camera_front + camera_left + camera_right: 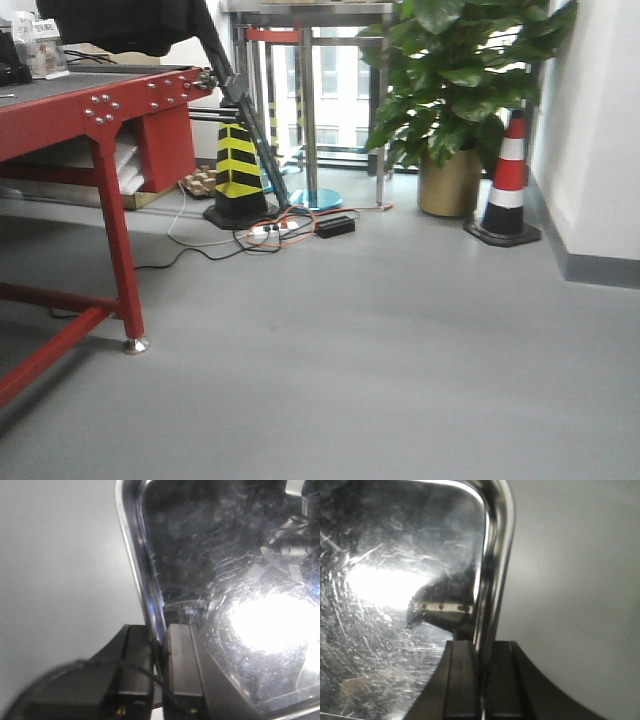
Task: Stack silver trays without gaps
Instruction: 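Hold the silver tray in both grippers while driving to the other shelf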
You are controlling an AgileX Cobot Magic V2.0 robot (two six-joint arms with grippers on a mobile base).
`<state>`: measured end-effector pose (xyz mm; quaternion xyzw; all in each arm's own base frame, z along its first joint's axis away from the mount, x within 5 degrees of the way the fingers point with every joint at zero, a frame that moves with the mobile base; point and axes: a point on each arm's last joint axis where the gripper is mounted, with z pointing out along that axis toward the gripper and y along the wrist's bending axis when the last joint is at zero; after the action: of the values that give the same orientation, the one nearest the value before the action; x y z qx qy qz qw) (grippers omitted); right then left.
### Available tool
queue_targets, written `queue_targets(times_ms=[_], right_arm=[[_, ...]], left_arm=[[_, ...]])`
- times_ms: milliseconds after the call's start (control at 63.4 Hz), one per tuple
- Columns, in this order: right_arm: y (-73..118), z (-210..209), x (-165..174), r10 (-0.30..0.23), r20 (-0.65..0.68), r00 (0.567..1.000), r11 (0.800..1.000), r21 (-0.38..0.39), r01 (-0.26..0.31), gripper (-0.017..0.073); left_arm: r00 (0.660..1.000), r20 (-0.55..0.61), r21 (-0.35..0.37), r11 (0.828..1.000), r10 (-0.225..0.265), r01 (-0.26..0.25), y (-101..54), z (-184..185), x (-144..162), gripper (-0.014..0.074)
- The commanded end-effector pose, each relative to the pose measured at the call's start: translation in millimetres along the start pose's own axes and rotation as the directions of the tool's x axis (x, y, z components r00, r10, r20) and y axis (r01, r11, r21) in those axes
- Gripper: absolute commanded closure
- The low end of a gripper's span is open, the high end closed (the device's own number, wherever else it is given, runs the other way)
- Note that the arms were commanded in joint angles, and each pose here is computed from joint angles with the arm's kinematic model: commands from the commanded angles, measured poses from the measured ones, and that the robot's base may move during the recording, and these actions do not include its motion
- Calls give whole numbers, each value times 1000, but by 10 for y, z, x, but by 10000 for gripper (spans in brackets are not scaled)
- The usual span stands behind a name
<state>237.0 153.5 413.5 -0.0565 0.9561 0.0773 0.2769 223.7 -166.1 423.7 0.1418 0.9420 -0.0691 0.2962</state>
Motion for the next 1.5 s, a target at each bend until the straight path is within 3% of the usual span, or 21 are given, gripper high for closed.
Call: queue_targets(times_ms=[0,1482], right_arm=[[-40,-208,-80,-34,113,993,999,0,34,503],[-40,-208,-81,-34,113,993,999,0,35,503]], left_arm=[[998,60,4,1000,14,-14,40,-220,-16,642],[998,61,2,1000,14,-14,41,-220,-17,642]])
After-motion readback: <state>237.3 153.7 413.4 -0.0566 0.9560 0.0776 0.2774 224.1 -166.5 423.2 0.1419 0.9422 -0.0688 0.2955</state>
